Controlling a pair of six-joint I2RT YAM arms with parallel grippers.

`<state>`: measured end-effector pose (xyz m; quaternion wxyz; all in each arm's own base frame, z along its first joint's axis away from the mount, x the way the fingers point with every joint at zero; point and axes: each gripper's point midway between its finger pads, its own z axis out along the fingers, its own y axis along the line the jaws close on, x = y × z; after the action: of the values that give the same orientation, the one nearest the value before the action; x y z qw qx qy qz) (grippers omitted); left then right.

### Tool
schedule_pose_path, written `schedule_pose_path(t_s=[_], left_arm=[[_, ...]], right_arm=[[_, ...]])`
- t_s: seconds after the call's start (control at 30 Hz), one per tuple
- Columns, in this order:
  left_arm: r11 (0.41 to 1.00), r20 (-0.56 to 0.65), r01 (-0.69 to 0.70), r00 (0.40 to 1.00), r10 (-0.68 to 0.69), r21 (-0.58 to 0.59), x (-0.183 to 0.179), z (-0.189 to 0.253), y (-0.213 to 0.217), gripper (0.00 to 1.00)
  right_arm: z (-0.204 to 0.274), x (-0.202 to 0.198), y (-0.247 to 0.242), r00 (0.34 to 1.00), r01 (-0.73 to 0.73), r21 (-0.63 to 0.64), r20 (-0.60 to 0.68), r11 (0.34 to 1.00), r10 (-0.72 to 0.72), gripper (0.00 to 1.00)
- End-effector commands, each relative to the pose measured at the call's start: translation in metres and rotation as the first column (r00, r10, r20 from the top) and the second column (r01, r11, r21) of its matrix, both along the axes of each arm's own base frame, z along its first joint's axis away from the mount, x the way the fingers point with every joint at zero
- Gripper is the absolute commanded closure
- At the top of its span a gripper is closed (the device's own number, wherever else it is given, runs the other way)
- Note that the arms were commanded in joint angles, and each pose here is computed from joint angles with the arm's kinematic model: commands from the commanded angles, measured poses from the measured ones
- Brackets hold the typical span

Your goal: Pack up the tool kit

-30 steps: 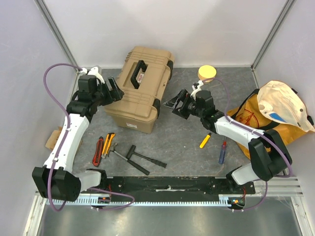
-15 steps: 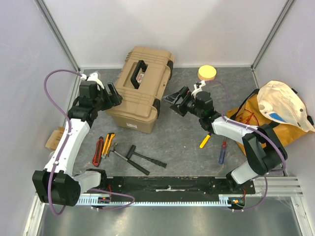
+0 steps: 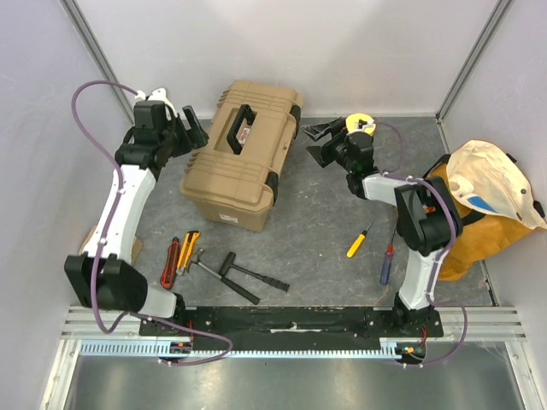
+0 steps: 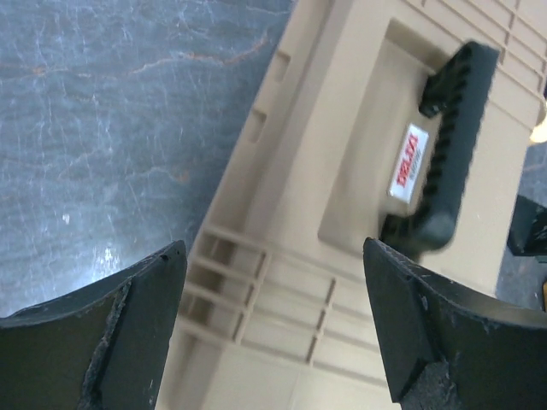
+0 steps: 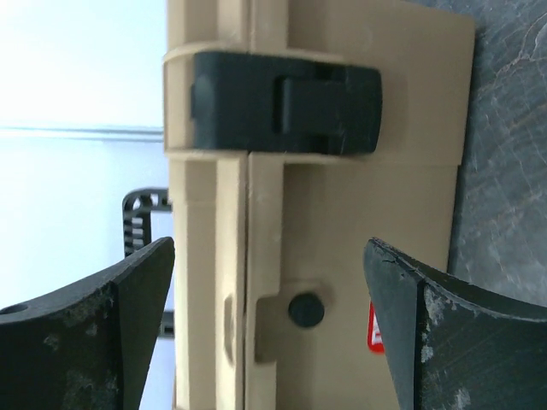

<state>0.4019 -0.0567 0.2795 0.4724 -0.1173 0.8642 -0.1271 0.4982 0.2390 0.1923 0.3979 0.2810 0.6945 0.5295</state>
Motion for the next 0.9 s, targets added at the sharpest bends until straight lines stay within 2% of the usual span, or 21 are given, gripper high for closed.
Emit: schedule_pose_path(t_s=[0.0, 0.27, 0.4, 0.57, 0.7, 0.87], left_arm=[[0.999, -0.006, 0.009, 1.000, -0.010, -0.033, 0.037, -0.004, -0.001, 0.11], [0.988, -0.037, 0.046, 0.998, -0.052, -0.144, 0.090, -0.024, -0.008, 0.11], [0.965, -0.032, 0.134, 0.989, -0.145, -0.224, 0.099, -0.032, -0.028, 0.11], [0.936, -0.018, 0.223, 0.971, -0.237, -0.273, 0.103, -0.036, -0.044, 0.11], [0.901, -0.008, 0.287, 0.952, -0.307, -0.326, 0.101, -0.039, -0.058, 0.12], [0.891, 0.003, 0.318, 0.942, -0.335, -0.324, 0.102, -0.040, -0.061, 0.12]], right_arm=[[0.013, 0.033, 0.005, 0.999, 0.007, 0.208, 0.049, 0.978, -0.017, 0.02], [0.005, 0.061, 0.009, 0.995, -0.002, 0.407, 0.090, 0.913, -0.039, 0.02], [0.010, 0.071, 0.011, 0.991, -0.028, 0.491, 0.128, 0.871, -0.041, 0.02], [0.015, 0.074, 0.012, 0.987, -0.045, 0.623, 0.149, 0.781, -0.062, 0.02], [0.016, 0.079, 0.020, 0.985, -0.067, 0.628, 0.164, 0.775, -0.049, 0.02], [0.005, 0.082, 0.032, 0.986, -0.074, 0.573, 0.162, 0.816, -0.025, 0.02]])
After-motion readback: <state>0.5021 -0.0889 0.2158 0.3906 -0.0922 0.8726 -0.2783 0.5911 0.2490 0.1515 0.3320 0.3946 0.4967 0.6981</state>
